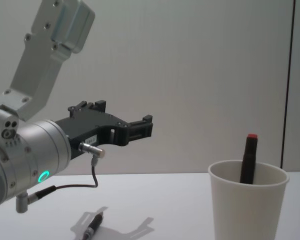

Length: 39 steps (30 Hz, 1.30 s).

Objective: Place the pen into the pen holder.

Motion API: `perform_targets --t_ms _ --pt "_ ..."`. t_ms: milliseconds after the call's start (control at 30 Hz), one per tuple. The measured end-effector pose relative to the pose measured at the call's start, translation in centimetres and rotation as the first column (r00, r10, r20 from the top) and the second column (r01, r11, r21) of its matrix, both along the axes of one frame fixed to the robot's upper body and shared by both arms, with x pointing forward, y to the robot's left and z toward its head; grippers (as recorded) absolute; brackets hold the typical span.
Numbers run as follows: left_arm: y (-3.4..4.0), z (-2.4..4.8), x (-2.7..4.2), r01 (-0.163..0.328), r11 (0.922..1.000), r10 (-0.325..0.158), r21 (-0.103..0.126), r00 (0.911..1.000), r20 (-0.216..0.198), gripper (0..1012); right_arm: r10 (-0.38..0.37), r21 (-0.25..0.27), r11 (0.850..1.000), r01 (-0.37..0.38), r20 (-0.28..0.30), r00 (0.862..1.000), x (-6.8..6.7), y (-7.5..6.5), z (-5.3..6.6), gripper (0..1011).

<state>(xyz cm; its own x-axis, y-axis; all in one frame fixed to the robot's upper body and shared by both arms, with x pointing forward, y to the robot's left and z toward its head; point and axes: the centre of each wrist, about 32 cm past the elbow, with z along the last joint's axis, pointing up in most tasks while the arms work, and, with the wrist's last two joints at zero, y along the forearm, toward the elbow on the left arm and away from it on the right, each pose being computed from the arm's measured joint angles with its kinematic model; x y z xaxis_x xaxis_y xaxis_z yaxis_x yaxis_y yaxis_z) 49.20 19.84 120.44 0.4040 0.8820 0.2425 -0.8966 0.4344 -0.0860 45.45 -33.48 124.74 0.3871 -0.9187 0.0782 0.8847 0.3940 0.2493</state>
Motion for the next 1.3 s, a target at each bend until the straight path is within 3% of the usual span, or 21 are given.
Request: perform_targets --t_ms 267,533,733,1100,1300 --pt "0.00 0.00 0.00 0.000 1.0000 0.000 0.000 1.0000 0.000 1001 -0.032 -0.065 0.998 0.026 -0.099 0.995 0.5 -2.9 1.4 1002" --pt "0.00 0.00 0.00 0.000 1.0000 0.000 0.000 1.0000 0.000 1001 -0.073 -0.142 0.989 0.043 -0.214 0.974 1.3 -5.9 2.7 1002" --pt "0.14 0.10 -0.13 0.001 0.9999 -0.001 0.010 0.9999 -0.011 1001 -0.097 -0.178 0.983 0.051 -0.262 0.960 1.7 -7.3 3.4 1002" --pt "0.99 0.75 -1.18 0.005 0.9986 0.000 0.052 0.9951 -0.098 1001 -0.125 -0.209 0.976 0.061 -0.307 0.944 2.0 -8.7 4.0 1002" --pt "1.85 0.93 -2.03 -0.004 0.9978 0.016 0.066 0.9845 -0.174 1001 -0.132 -0.217 0.974 0.063 -0.319 0.938 2.1 -9.0 4.2 1002"
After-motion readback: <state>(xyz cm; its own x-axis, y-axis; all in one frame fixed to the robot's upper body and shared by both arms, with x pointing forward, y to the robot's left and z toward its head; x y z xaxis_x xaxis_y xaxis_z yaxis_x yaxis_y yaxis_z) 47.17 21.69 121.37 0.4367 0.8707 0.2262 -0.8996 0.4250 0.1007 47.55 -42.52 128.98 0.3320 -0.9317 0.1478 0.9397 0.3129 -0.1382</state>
